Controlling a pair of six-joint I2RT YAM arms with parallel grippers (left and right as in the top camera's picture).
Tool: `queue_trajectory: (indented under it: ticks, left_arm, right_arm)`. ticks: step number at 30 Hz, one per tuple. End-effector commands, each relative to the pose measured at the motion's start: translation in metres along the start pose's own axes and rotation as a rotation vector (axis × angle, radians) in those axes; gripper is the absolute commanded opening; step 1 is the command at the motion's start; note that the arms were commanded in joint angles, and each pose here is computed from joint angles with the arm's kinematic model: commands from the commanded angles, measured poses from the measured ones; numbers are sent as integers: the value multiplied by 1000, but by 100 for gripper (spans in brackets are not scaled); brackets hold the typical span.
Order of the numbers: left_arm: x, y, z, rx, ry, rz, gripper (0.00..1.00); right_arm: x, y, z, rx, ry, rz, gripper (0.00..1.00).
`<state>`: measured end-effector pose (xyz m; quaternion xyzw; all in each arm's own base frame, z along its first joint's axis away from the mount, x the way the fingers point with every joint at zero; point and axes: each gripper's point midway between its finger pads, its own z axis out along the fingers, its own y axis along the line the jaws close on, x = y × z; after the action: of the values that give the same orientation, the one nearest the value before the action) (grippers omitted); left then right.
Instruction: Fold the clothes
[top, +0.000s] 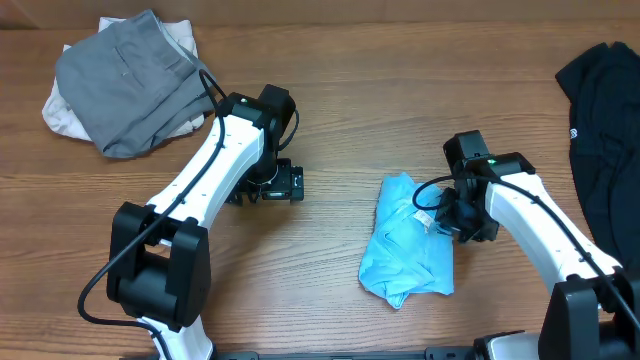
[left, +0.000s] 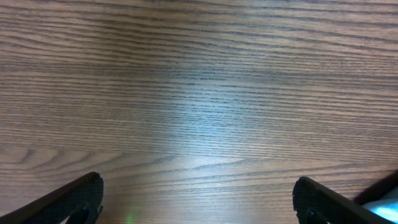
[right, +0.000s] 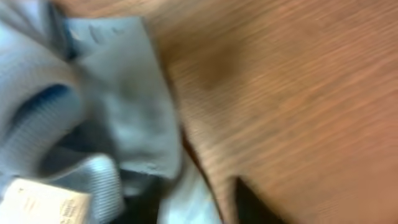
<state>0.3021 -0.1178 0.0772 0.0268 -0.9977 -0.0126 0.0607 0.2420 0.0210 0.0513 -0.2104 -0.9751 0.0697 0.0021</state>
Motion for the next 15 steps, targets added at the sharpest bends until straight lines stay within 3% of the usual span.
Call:
queue_trajectory:
  ticks: [1,2,4,9,11,15]
  left_arm:
    - [0,0,0,5,0,14,100]
    - [0,0,0,5,0,14,100]
    - [0,0,0,5,-1,14,100]
    - [0,0,0,4,-1,14,100]
    - [0,0,0,4,-1,14,100]
    - [-1,0,0,7,-5,14,100]
  right_arm:
    - [-7,-6,-6,33,-26,105,35]
    - [-4,-4,-6,18,-11,105,28]
    - [1,7,-9,-44,25,100,24]
    - [9,34,-37,-229,42,24,24]
    - [13,44,-55,-295,13,-47,29]
    - [31,68,-82,-426,-29,-221,49]
